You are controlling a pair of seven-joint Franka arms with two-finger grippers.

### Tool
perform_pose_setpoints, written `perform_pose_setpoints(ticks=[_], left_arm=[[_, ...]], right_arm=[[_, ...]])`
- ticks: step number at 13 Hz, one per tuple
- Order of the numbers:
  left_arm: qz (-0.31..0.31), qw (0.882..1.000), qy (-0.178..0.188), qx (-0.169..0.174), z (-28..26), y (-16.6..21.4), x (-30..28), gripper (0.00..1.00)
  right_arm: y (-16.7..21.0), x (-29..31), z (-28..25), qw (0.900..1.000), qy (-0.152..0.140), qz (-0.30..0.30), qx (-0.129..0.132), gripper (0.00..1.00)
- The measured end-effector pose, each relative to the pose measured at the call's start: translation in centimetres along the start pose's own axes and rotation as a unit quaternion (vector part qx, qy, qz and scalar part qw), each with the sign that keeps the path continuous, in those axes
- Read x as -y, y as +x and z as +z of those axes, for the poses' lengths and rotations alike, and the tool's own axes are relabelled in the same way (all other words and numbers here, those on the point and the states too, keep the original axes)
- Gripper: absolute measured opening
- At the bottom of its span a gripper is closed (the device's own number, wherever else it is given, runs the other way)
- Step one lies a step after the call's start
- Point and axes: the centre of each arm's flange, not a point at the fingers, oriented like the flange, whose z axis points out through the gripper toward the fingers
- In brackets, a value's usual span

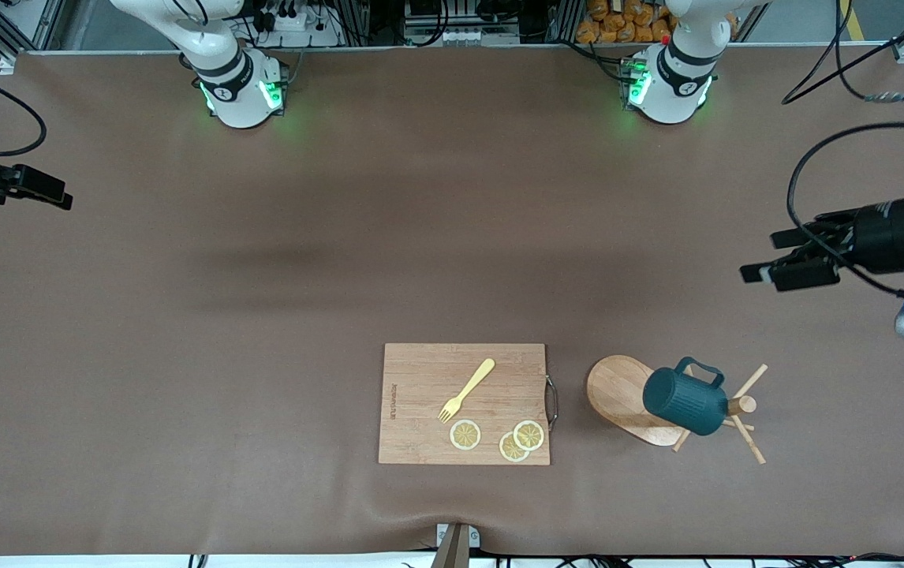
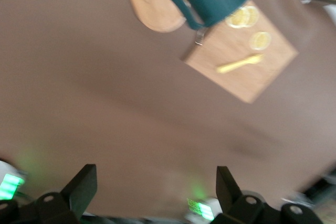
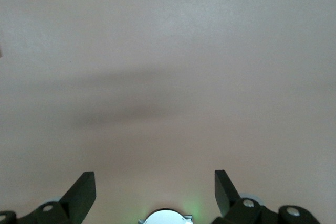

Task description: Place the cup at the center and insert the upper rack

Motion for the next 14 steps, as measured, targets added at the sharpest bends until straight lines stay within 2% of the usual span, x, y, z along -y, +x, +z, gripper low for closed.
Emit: perform_pose_setpoints(ticks=[3,5,8,14], left_arm=[[0.042,0.994,0.090,-0.053,0.1,-1.4,-0.3,1.00],[0.050,0.989,0.125,-0.067,0.7,-1.8,-0.7,1.00],[0.056,0.986,0.140,-0.073,0.7,-2.4,-1.1,1.00],[0.056,0.981,0.167,-0.084,0.2,-3.9,-0.8,1.00]], right_arm=[[-0.3,0.1,-0.6,1.000,0.000,-0.001,-0.010,1.00],[-0.4,0.2,-0.8,1.000,0.000,-0.002,-0.016,1.00],[-1.1,0.3,0.0,0.999,0.001,-0.003,-0.032,1.00],[-2.3,1.0,0.5,0.999,0.000,-0.011,-0.035,1.00]])
